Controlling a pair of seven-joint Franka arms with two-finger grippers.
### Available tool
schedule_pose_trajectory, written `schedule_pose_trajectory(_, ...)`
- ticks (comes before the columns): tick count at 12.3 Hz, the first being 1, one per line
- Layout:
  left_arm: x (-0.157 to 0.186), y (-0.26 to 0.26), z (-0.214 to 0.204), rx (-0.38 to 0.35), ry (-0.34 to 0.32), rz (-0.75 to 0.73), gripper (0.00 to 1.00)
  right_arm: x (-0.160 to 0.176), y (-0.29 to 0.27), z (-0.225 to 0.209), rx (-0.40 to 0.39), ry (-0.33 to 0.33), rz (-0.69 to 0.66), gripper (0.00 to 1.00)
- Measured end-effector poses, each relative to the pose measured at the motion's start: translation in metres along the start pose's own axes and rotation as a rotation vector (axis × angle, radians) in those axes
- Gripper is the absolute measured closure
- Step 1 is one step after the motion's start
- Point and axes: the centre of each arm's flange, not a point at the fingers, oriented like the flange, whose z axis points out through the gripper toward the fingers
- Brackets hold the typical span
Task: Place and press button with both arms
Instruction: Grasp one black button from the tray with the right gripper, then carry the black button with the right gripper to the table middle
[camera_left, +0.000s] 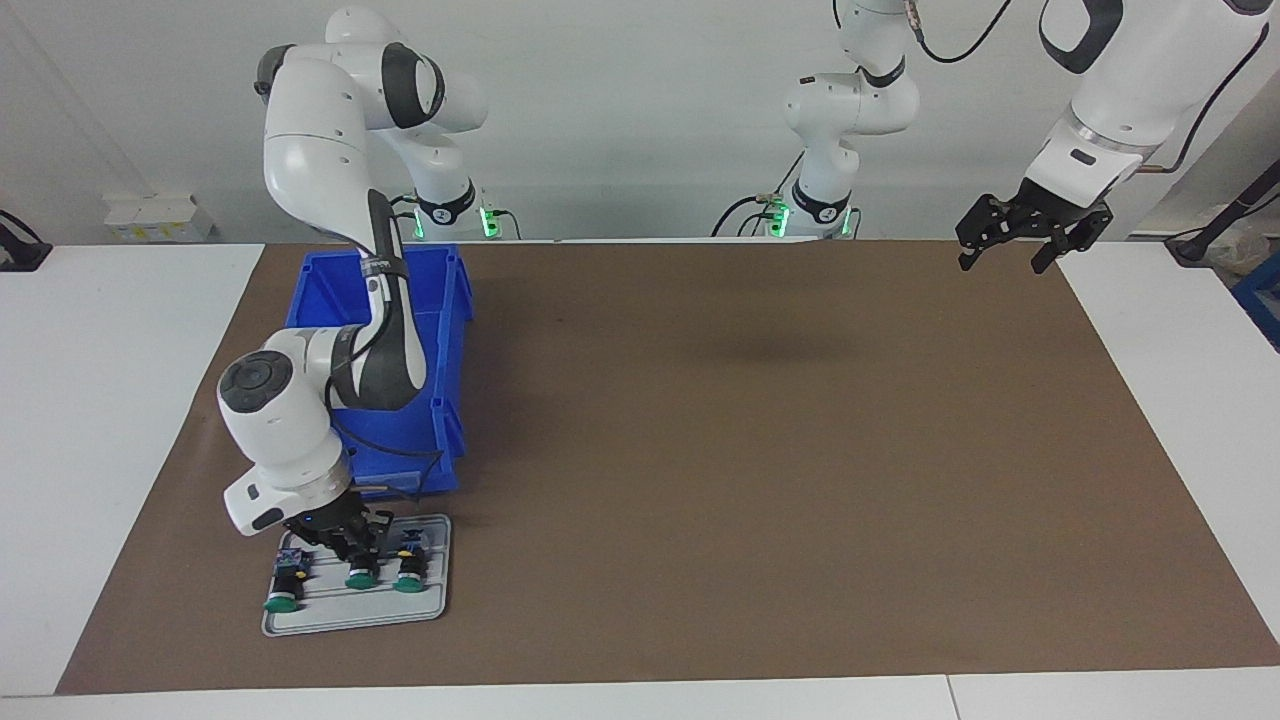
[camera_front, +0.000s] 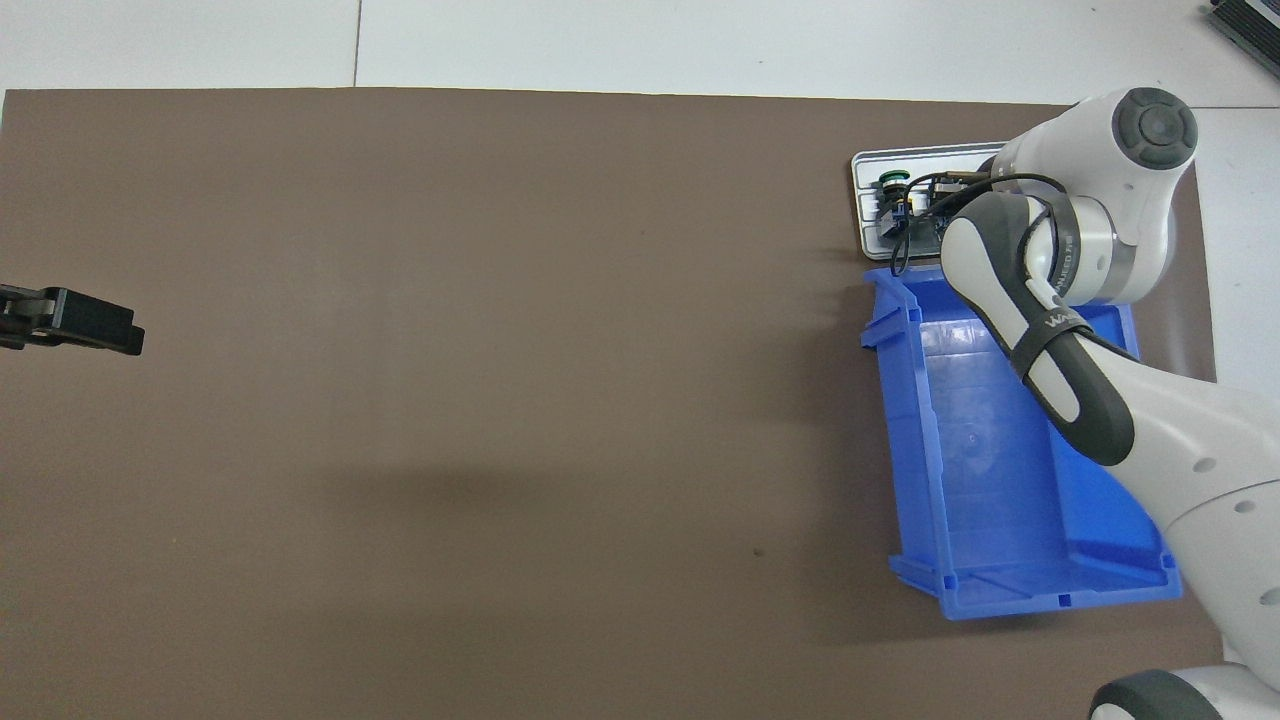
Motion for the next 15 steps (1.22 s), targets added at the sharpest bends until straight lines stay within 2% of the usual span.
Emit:
schedule_pose_trajectory(2, 0.000, 0.000, 0.000, 0.000, 0.000, 0.000, 0.00, 0.010, -0.005, -0.036, -0.012, -0.041, -0.010, 0.61)
schedule_pose_trajectory(5, 0.000, 0.000, 0.000, 0.000, 0.000, 0.000, 0.00, 0.015, -0.027, -0.119, -0.127, -0.042, -0.072, 0.61)
schedule_pose_trajectory(6, 0.000, 0.000, 0.000, 0.000, 0.000, 0.000, 0.00, 0.007, -0.046, -0.141, -0.138, -0.051, -0.037, 0.61)
schedule_pose_trajectory(8, 0.000, 0.000, 0.000, 0.000, 0.000, 0.000, 0.00, -0.011, -0.097, -0.167, -0.139, -0.055, 0.108, 0.61)
schedule_pose_trajectory(10, 0.000, 0.000, 0.000, 0.000, 0.000, 0.000, 0.00, -0.032, -0.165, -0.174, -0.127, -0.031, 0.295, 0.61)
schedule_pose_trajectory(13, 0.000, 0.000, 0.000, 0.000, 0.000, 0.000, 0.00, -0.062, -0.258, -0.187, -0.015, 0.007, 0.657, 0.61)
schedule_pose_trajectory(15, 0.000, 0.000, 0.000, 0.000, 0.000, 0.000, 0.00, -0.076, -0.287, -0.191, 0.009, 0.009, 0.815, 0.61)
